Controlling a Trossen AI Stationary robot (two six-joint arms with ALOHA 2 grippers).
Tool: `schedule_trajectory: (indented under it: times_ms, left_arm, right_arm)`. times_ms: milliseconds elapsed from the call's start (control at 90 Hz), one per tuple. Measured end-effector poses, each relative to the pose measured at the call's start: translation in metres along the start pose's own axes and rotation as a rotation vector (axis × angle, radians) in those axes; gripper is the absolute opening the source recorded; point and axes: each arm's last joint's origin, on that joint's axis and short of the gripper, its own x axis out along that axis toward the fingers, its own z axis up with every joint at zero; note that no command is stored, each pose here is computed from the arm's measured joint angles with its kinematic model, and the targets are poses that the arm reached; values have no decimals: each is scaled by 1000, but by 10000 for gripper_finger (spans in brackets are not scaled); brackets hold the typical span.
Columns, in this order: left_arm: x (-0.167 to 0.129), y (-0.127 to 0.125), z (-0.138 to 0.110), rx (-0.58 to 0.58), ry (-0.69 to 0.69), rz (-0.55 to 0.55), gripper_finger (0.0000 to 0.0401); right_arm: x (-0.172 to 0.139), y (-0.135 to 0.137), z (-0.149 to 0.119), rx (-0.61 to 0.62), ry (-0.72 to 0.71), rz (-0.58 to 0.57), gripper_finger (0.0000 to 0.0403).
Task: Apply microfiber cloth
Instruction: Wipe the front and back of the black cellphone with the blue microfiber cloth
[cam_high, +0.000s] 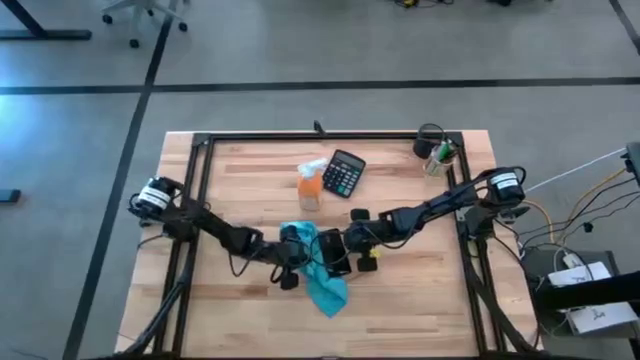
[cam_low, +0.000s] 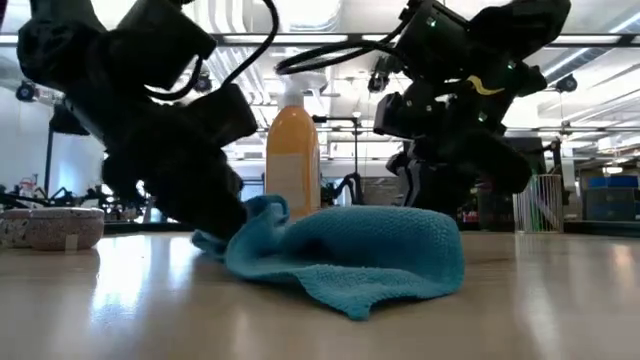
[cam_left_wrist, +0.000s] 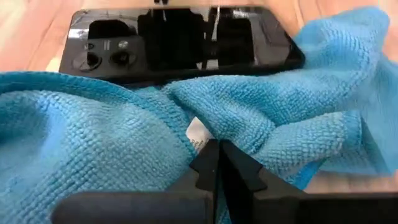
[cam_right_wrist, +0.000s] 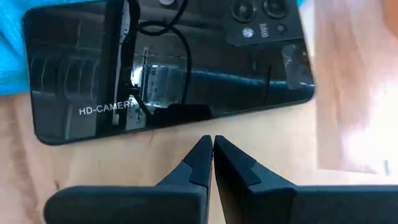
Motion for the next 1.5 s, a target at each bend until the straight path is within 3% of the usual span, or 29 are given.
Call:
schedule_trajectory:
  times_ms: [211,489,689,911,1133,1500]
  left_arm:
    - [6,1,-3,-7,-21,-10,0]
    - [5,1,-2,9,-20,-22,0]
    - [-2,-1,8,66,-89,-29,0]
    - [-23,-2,18,114,-51,-19,0]
    - [-55,1,20,92,97,-4,0]
    - [-96,4,26,47,156,9,0]
  right_arm:
    - [17,6,8,4,-85,62,0]
    - [15,9,30,-48,-199,127,0]
    - [26,9,33,-56,-214,119,0]
    - [42,9,39,-65,-208,112,0]
    - [41,9,42,-82,-209,107,0]
    - [37,9,58,-133,-264,97,0]
